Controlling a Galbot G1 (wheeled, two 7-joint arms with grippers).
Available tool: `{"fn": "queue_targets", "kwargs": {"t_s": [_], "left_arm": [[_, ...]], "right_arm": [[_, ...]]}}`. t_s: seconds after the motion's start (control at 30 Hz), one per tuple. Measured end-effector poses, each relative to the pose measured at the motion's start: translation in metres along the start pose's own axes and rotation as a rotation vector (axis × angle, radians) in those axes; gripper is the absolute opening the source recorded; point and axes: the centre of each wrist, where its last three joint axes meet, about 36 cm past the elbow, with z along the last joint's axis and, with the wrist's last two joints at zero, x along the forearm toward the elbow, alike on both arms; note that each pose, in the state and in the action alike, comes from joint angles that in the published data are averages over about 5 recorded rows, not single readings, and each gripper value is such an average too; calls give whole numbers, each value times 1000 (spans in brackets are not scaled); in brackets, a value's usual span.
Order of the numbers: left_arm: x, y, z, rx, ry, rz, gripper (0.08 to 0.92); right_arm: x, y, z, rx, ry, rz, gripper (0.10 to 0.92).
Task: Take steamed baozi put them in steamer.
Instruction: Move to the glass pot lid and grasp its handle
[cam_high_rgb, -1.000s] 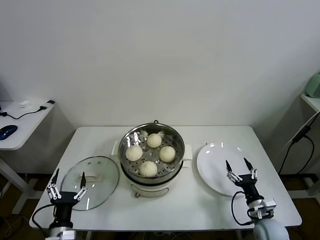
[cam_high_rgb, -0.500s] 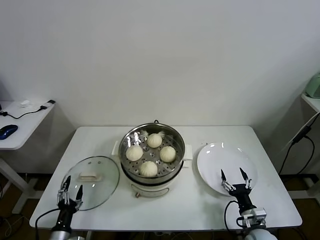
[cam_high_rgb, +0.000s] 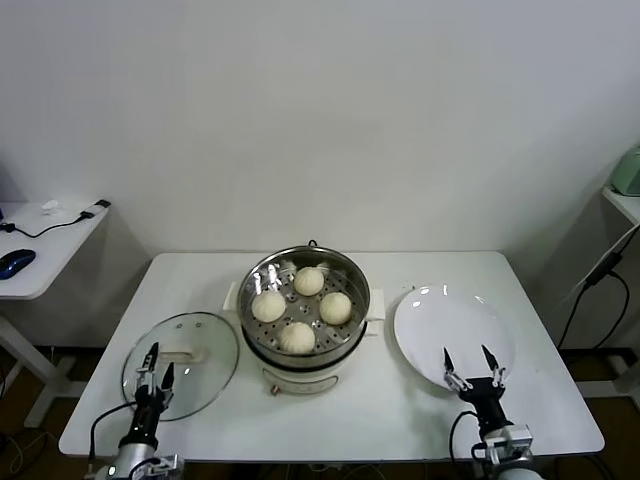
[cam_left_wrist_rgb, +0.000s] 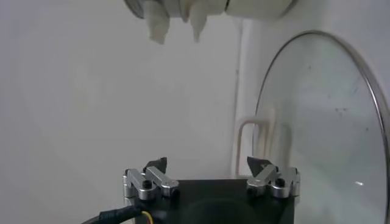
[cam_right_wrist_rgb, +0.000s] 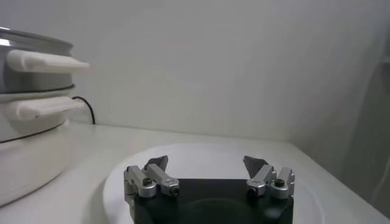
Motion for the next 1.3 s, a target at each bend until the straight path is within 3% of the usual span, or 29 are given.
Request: {"fn": "queue_targets", "kwargs": {"t_s": [0.6, 1.3], "left_arm": [[-38, -4, -3, 8, 33, 11, 810], [-43, -26, 3, -8, 54, 41, 236]], "right_arm": [[10, -4, 6, 14, 23, 13, 823], [3, -3, -2, 32, 16, 7, 823]]}}
